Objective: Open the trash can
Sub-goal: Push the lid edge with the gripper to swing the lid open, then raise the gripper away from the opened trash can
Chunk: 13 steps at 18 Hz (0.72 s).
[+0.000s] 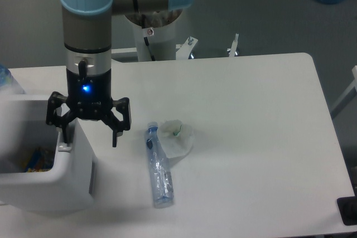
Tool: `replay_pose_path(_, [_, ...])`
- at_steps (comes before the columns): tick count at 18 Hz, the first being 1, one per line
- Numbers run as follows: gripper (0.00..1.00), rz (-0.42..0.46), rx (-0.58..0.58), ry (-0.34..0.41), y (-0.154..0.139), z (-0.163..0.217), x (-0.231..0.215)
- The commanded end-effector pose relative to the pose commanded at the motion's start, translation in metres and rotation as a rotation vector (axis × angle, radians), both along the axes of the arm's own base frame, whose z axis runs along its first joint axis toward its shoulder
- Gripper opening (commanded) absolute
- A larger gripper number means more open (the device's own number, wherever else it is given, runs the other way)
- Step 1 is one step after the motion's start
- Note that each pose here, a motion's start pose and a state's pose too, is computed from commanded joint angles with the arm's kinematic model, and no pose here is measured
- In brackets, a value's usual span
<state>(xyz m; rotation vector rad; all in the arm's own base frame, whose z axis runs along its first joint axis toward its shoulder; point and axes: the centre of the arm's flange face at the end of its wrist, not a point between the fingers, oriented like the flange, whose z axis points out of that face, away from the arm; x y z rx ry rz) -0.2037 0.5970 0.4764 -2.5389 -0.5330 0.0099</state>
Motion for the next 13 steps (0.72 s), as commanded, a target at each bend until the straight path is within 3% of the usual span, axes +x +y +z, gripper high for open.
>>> replay_pose_path(8, [1.00,-0.016,0.070,0.097,0.003,0.050,-0.033])
replay_pose_path(11, [1.00,0.053,0.015,0.170,-0.016,0.051,-0.066])
replay_pose_path(13, [1.00,0.008,-0.025,0.215,-0.019,0.047,-0.073])
